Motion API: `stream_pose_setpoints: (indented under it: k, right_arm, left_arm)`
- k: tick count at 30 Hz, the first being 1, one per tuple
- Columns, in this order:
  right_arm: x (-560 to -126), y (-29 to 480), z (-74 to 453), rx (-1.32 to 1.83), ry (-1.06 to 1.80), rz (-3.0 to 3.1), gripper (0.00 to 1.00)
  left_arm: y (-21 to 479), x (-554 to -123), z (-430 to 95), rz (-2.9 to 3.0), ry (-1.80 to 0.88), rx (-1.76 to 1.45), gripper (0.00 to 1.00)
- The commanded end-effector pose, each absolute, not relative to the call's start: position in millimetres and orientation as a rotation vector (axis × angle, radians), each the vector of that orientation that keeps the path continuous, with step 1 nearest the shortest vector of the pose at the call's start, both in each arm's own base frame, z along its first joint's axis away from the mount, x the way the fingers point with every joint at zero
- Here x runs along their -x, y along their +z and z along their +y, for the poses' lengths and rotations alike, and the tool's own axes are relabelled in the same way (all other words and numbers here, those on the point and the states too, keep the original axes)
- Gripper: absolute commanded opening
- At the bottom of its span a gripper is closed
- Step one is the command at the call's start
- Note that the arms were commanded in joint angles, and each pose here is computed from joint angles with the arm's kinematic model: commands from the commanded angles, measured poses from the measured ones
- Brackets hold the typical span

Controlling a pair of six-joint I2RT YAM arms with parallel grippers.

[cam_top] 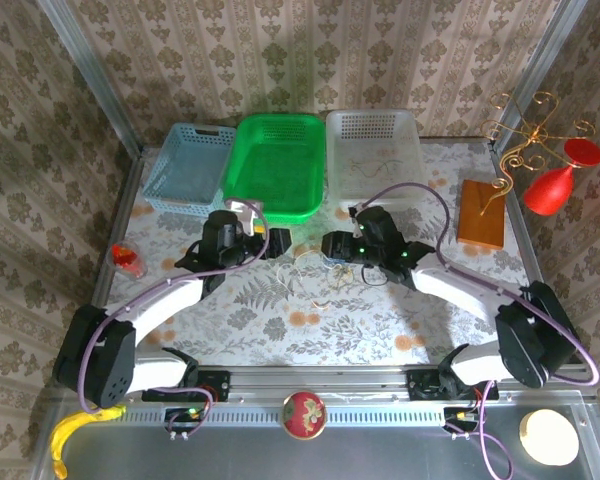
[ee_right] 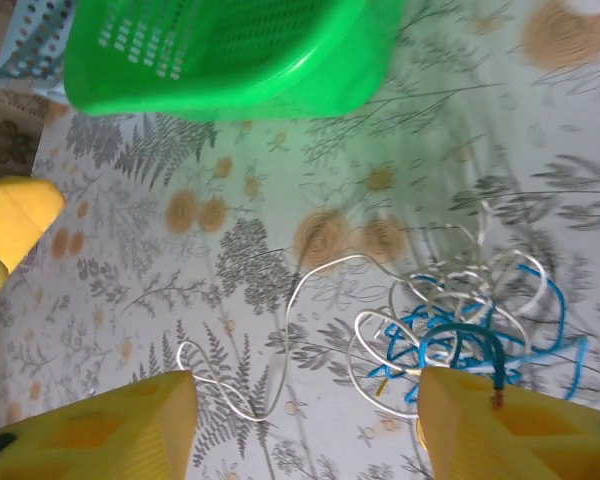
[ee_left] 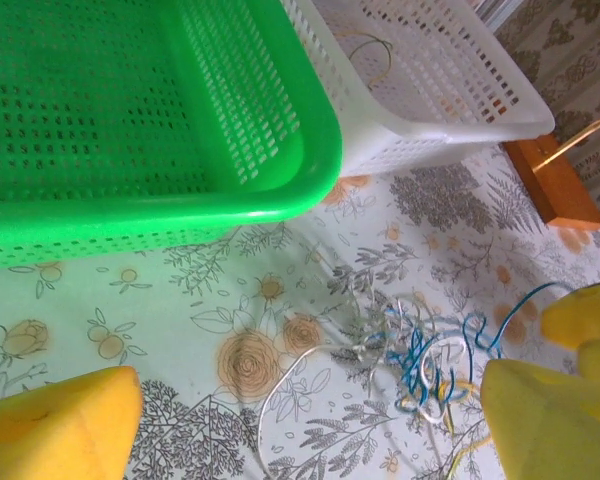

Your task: Untangle the cables

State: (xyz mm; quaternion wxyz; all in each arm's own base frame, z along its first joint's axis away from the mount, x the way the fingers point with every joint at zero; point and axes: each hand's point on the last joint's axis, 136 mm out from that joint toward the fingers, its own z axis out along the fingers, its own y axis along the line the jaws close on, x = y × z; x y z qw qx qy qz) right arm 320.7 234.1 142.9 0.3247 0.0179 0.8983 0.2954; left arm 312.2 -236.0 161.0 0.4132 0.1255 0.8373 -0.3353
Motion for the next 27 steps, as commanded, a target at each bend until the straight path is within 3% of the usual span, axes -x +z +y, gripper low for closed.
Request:
stream_pose_setpoints:
  k: [1, 9, 17, 27]
  right_arm:
    - [-303, 116, 215, -0.068, 0.690, 2.443, 0.58]
    - [-275, 87, 207, -0.096, 0.722, 2.497, 0.56]
    - [-275, 69, 193, -0.169, 0.638, 2.513, 0.54]
    - [-288, 47, 201, -0.164, 0.603, 2.551, 0.37]
  left_arm:
    - [163, -307, -248, 2.101, -0.852, -0.395, 0.89]
    - [152, -303, -256, 2.127, -0.848, -0.420, 0.89]
    - [145, -302, -266, 2.139, -0.861, -0.437, 0.90]
    - [148, -302, -271, 2.129, -0.867, -0.452, 0.90]
